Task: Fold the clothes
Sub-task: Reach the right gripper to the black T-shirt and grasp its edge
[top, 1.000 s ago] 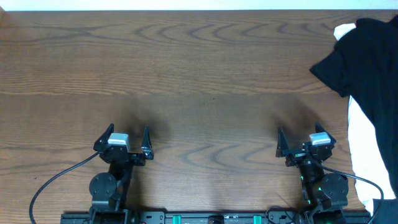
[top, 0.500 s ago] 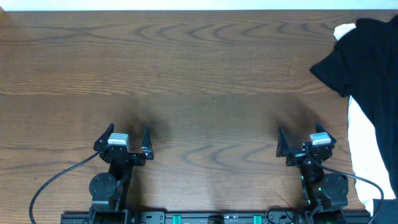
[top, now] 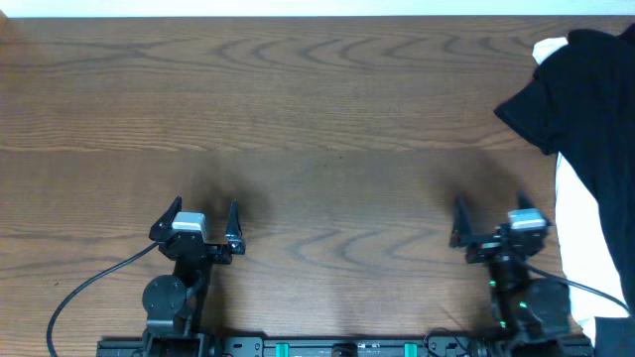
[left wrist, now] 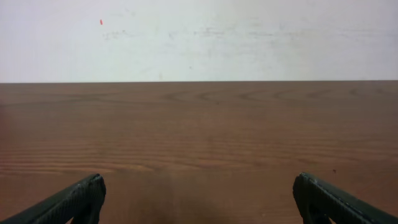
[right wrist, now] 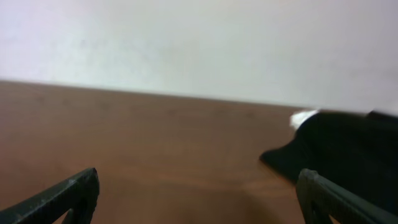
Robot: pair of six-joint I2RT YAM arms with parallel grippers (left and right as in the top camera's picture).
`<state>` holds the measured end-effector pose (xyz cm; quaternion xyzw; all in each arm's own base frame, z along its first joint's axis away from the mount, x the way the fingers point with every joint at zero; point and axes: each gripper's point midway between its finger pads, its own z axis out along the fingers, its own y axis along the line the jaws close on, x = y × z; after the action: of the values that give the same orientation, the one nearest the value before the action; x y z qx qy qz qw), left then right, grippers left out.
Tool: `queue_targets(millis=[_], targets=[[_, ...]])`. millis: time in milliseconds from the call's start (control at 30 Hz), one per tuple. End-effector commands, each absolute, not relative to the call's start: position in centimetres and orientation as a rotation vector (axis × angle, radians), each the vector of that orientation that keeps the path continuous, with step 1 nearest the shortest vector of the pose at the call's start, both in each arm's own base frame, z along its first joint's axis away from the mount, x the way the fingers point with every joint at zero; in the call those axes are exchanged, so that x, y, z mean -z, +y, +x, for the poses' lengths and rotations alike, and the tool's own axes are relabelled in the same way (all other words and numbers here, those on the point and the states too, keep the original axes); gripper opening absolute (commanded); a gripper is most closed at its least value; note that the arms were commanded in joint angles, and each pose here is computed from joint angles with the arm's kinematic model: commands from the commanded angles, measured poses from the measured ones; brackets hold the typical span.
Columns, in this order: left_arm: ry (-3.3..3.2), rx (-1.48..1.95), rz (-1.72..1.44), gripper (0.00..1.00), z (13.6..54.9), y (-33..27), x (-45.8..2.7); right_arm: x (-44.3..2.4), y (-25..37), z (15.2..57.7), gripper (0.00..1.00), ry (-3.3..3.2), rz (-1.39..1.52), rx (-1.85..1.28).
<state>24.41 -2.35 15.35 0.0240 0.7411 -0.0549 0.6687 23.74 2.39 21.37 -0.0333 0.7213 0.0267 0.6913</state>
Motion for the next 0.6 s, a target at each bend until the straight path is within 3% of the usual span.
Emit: queue_targets(millis=[0,300,567], targets=[[1.716,0.126,0.065,0.98,24.3,-2.5,-13.9,-27.6,1.1,23.3,0.99,1.565,-0.007,-0.005],[1.716,0.125,0.066,0.98,24.3,-2.5,-13.9,-34.0,-0.4,27.3,0.99,1.913,0.031,0.148],[1.716,0.125,0.066,0.98,24.3,-2.5,-13.9,-35.3,-2.9,33.8,0.99,2.169,0.1,0.2]])
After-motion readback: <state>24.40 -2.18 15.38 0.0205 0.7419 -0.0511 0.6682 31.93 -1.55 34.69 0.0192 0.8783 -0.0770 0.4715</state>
